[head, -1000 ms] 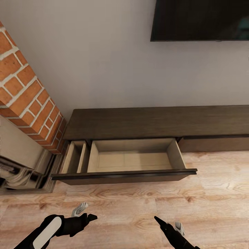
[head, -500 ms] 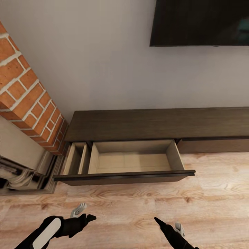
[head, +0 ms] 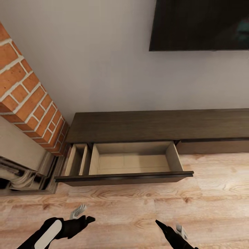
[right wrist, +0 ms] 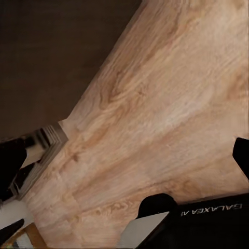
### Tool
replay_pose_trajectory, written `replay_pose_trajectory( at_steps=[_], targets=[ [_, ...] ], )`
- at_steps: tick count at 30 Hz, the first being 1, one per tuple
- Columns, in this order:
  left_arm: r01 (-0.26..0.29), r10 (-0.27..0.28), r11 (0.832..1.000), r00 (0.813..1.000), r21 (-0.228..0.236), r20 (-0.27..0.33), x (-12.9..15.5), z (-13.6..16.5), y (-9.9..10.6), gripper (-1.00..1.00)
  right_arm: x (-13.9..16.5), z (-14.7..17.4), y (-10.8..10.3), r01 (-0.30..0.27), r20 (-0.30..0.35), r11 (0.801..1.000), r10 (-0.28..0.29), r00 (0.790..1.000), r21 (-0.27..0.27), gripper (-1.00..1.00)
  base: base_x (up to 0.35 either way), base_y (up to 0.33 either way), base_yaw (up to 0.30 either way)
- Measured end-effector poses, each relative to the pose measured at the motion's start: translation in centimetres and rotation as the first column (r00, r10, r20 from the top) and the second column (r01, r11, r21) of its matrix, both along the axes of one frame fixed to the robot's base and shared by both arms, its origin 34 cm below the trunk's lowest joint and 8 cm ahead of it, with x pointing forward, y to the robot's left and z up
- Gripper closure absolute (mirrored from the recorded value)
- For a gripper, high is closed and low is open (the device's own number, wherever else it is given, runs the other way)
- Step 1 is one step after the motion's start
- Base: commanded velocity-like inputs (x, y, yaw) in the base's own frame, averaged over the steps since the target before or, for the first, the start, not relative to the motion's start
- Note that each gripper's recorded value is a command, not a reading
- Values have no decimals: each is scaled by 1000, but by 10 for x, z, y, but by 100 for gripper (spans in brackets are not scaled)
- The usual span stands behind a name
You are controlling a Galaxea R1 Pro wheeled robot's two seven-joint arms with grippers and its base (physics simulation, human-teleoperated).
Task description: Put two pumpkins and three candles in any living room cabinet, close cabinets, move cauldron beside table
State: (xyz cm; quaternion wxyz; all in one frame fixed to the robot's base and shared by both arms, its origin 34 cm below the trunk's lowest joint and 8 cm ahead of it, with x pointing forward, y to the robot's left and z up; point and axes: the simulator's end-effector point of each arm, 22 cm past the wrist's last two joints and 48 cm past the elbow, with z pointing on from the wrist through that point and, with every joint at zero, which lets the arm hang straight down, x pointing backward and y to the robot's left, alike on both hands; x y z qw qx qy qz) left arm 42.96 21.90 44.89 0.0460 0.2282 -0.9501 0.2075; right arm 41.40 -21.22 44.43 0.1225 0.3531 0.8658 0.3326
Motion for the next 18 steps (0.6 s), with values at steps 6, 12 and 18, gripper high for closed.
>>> replay_pose_trajectory(
  at_steps=[6, 12, 18],
  targets=[
    [32, -31, 998, 999, 49, -17, -17, -3, 1, -100, -30, -16, -17, -80, -147, 987, 59, 987, -140, -100, 0, 0, 0],
    [49, -50, 992, 999, 112, 12, -19, -2, 16, -100, -50, -20, -37, -117, -248, 964, 56, 967, -240, -100, 0, 0, 0],
    [63, -65, 984, 998, 164, 8, -22, 3, 28, -100, -56, -14, -45, -125, -276, 954, 47, 960, -272, -100, 0, 0, 0]
  ],
)
